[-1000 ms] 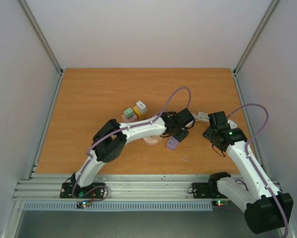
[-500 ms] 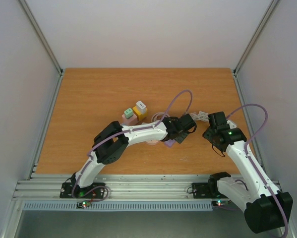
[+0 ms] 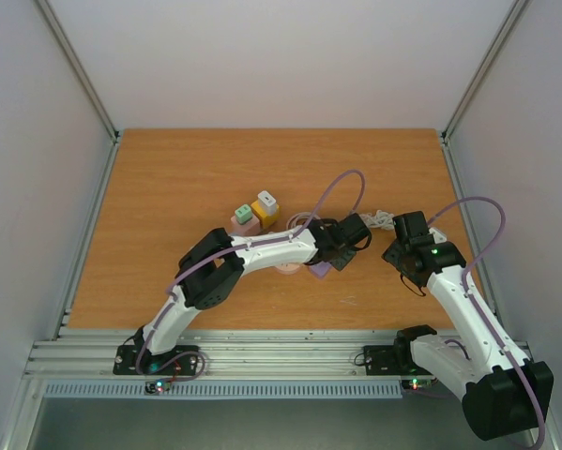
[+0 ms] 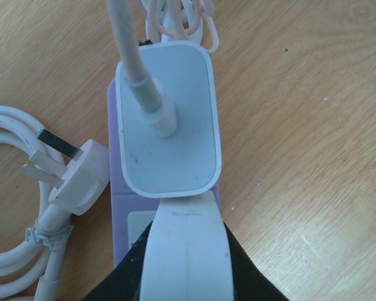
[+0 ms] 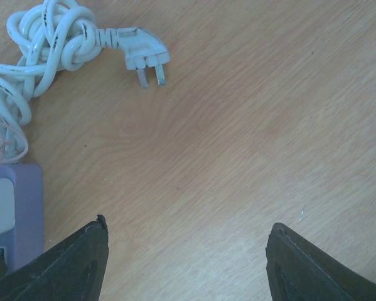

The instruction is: Insert the plug

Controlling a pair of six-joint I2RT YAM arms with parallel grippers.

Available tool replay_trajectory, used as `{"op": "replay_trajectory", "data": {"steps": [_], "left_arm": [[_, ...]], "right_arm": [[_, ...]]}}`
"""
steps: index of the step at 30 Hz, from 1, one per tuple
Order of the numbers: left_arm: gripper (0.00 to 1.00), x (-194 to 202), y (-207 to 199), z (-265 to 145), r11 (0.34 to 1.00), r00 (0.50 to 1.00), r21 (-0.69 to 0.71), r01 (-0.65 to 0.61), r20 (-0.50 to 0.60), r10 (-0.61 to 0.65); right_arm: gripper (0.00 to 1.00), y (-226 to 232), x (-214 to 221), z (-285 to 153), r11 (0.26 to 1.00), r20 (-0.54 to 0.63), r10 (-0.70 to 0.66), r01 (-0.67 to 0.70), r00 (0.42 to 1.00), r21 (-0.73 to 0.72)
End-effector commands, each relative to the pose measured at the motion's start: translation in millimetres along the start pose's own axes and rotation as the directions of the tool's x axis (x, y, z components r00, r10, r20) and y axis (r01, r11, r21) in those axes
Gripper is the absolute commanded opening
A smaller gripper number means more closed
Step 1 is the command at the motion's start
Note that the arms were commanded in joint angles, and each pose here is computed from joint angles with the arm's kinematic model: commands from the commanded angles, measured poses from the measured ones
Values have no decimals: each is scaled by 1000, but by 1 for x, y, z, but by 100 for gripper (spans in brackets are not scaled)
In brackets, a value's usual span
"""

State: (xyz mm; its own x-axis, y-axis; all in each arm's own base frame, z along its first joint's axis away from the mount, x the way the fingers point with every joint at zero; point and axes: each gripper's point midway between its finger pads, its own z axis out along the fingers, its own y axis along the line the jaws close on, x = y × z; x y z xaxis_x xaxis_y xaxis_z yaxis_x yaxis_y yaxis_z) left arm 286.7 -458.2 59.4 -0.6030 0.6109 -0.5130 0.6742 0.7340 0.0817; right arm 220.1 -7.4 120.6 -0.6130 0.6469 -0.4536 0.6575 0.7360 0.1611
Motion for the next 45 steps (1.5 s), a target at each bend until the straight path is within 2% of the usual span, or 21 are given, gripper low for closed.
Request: {"op": "replay_trajectory", "data": {"steps": [1, 15, 20, 23, 30, 33, 38, 43, 45], "left_arm": [[0, 24, -1, 17, 998, 994, -10, -67, -93, 65], [0, 56, 8, 42, 998, 970, -29, -54, -240, 46], [1, 57, 13, 43, 998, 967, -44, -36, -254, 23], [8, 45, 15, 34, 999, 974, -38, -18, -226, 9], [44, -9, 5, -16, 998, 996, 55, 7, -86, -2], [50, -24, 6, -36, 997, 999, 74, 10, -40, -7], [49, -31, 8, -52, 997, 1000, 78, 4, -8, -3], [39, -28, 6, -52, 996, 1000, 94, -5, -18, 7], [37, -24, 6, -48, 996, 999, 93, -8, -32, 11]], "right_arm": [[70, -2, 0, 1, 1000, 1, 9, -9, 1000, 6], [69, -2, -1, -3, 1000, 5, 11, -11, 1000, 0], [69, -2, -2, -4, 1000, 8, 12, -12, 1000, -2], [69, -2, -3, -5, 1000, 10, 12, -12, 1000, -3], [69, 0, -5, -9, 1000, 16, 15, -15, 1000, -13], [69, 1, -5, -9, 1000, 15, 16, -15, 1000, -17], [69, 1, -5, -10, 1000, 15, 18, -17, 1000, -23], [69, 2, -4, -9, 999, 11, 19, -18, 1000, -28], [69, 2, -4, -8, 999, 8, 18, -17, 1000, -28]]}}
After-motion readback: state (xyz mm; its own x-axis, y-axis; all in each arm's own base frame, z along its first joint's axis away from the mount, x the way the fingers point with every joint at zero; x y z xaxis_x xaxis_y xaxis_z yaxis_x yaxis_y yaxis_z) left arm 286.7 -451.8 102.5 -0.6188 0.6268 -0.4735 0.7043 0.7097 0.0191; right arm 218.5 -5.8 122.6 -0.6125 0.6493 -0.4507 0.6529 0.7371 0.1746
